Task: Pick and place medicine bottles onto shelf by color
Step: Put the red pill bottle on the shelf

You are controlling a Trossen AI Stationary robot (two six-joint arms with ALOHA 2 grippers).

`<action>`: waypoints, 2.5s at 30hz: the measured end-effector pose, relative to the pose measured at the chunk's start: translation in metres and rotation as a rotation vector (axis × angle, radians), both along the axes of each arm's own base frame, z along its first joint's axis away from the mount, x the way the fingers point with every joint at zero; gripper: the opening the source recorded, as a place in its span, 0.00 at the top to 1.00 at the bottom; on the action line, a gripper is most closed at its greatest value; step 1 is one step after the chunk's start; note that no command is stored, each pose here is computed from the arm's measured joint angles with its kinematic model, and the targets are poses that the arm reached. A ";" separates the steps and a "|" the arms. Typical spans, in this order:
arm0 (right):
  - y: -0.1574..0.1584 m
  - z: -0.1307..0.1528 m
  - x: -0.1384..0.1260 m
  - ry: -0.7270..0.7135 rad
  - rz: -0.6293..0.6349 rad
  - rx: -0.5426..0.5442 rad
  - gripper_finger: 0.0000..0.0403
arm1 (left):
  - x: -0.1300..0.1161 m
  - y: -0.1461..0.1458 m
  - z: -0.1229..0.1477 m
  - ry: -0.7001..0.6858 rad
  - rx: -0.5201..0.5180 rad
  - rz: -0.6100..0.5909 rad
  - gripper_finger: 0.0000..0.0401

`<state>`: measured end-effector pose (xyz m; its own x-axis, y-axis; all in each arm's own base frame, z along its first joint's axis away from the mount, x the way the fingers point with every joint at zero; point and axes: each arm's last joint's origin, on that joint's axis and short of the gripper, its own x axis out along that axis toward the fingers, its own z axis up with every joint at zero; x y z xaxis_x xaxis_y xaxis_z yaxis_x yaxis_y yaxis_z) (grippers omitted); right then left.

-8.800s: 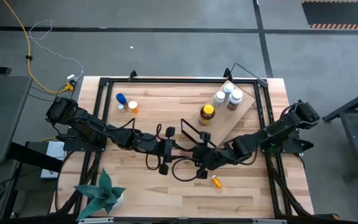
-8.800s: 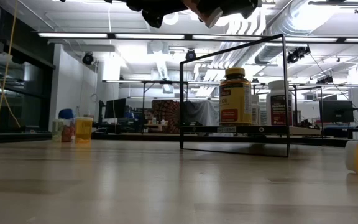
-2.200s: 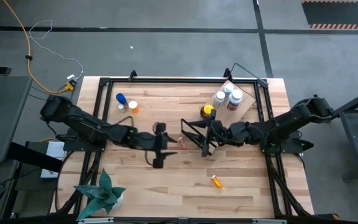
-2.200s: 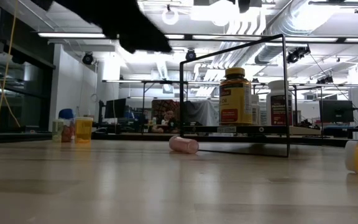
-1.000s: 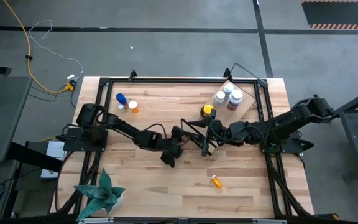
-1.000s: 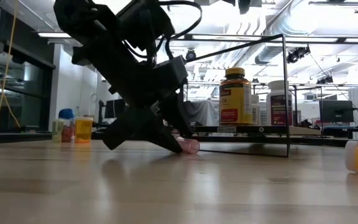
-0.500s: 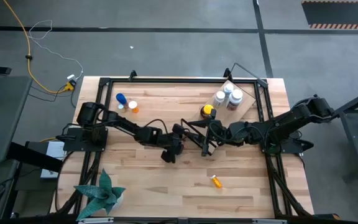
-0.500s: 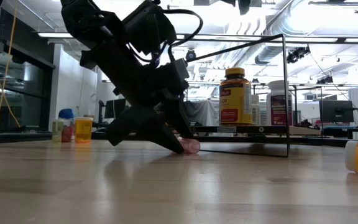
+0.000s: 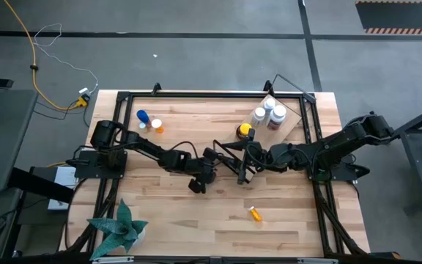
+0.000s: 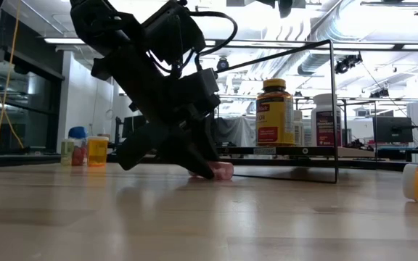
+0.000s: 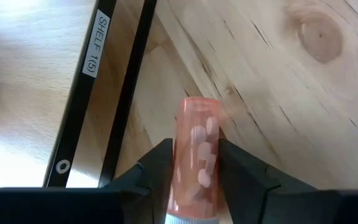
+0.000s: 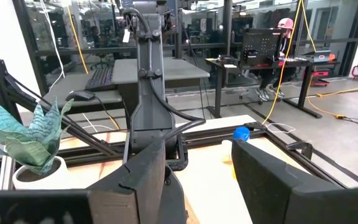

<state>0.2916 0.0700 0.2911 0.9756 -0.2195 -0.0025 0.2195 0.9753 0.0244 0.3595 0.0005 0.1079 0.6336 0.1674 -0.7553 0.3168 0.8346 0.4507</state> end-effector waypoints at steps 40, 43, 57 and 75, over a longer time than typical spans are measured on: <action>0.000 -0.002 0.000 0.017 0.001 -0.005 0.56 | -0.045 -0.019 0.097 -0.084 -0.151 0.161 0.75; 0.000 -0.002 0.000 0.019 0.001 -0.005 0.56 | -0.060 -0.023 0.123 -0.146 -0.223 0.208 0.75; 0.002 -0.010 0.004 0.071 0.112 -0.071 0.56 | -0.082 -0.028 0.165 -0.584 -0.360 0.222 0.75; -0.004 -0.011 0.011 0.035 0.112 -0.064 0.56 | -0.079 -0.034 0.185 -0.809 -0.436 0.199 0.75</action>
